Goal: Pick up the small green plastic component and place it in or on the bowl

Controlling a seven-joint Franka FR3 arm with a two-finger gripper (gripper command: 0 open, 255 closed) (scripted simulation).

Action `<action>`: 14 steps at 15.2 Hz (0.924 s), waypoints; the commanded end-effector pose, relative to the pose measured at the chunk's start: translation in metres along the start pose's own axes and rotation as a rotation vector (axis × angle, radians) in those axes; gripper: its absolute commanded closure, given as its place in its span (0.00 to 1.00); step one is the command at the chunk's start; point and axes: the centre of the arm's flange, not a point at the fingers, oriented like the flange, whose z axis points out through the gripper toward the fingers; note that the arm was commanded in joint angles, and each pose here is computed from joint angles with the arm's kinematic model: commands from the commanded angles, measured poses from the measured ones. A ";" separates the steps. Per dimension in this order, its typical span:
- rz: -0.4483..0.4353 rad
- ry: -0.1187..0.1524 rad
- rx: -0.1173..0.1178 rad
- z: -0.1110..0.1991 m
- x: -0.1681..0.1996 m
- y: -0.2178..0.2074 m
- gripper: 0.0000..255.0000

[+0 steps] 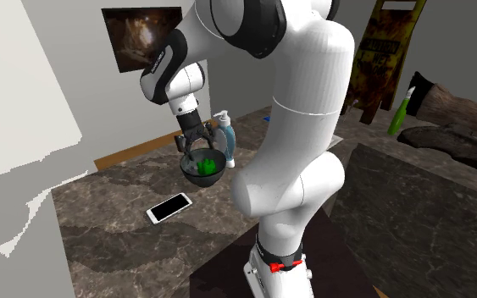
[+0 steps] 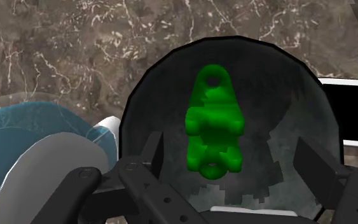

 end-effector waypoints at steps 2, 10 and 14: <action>0.000 0.000 0.000 0.000 0.000 0.000 0.00; 0.000 0.000 0.000 -0.050 0.000 0.000 0.00; 0.000 0.000 0.000 -0.050 0.000 0.000 0.00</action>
